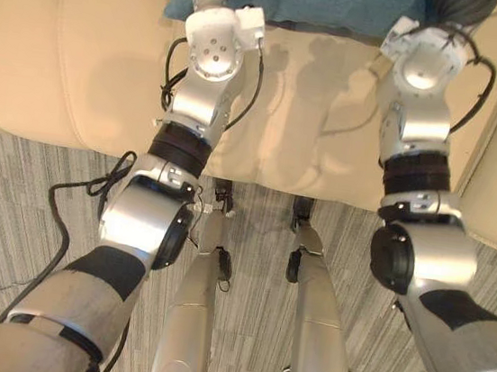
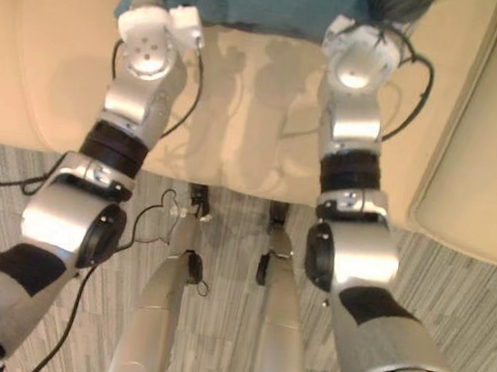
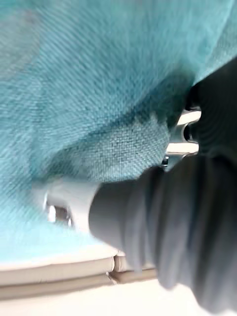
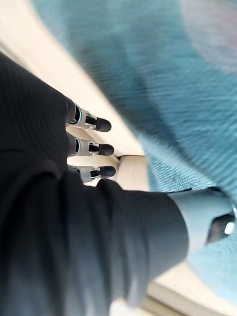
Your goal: Pick up cushions and gather them together orderly.
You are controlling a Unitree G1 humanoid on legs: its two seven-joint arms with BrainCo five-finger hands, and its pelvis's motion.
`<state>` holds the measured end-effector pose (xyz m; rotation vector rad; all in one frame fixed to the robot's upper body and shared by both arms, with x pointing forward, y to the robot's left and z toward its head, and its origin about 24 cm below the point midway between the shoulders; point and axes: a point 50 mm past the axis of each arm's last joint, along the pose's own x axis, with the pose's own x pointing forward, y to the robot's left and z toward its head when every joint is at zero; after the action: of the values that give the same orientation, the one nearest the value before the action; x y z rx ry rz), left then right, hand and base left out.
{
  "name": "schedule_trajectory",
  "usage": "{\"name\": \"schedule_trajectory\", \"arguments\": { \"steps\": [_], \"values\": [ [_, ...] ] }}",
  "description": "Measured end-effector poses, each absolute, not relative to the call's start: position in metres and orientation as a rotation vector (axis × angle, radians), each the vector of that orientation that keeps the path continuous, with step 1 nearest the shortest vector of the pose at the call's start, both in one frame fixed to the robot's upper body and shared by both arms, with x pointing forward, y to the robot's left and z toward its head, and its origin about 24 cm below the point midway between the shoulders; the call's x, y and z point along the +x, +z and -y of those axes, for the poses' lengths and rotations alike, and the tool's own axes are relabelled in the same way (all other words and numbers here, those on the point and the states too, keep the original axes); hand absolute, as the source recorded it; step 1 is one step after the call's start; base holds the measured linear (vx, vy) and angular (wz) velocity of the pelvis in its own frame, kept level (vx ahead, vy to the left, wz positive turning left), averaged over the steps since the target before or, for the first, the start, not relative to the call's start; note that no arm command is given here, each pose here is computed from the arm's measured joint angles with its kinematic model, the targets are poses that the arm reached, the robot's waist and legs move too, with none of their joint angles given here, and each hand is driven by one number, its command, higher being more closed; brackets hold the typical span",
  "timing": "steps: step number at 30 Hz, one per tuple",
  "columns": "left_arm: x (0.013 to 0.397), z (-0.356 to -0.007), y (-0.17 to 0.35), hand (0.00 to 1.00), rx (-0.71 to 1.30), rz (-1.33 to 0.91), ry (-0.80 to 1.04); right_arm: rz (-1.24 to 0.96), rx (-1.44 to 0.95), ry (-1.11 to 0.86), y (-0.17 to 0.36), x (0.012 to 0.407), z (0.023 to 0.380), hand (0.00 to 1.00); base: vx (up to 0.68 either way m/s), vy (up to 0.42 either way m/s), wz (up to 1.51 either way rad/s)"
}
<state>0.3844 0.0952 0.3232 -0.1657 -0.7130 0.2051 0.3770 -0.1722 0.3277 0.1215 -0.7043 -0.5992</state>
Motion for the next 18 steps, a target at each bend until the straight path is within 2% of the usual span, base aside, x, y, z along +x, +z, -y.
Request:
{"name": "schedule_trajectory", "arguments": {
  "steps": [7,12,15,18],
  "values": [
    [0.374,-0.112,0.299,0.0,-0.212,0.73,0.208,0.703,0.137,-0.596,0.285,0.36,0.184,0.0,-0.05,-0.116,0.05],
    [0.353,-0.131,0.261,0.0,-0.282,0.745,0.202,0.73,0.079,-0.647,0.242,0.324,0.212,0.0,-0.02,-0.096,0.14],
    [0.336,-0.142,0.218,0.0,-0.299,0.682,0.201,0.694,0.019,-0.635,0.203,0.296,0.223,0.0,0.02,-0.062,0.24],
    [0.315,-0.148,0.154,0.0,-0.291,0.513,0.211,0.522,-0.018,-0.585,0.145,0.275,0.221,0.0,0.09,-0.055,0.18]
  ]
}}
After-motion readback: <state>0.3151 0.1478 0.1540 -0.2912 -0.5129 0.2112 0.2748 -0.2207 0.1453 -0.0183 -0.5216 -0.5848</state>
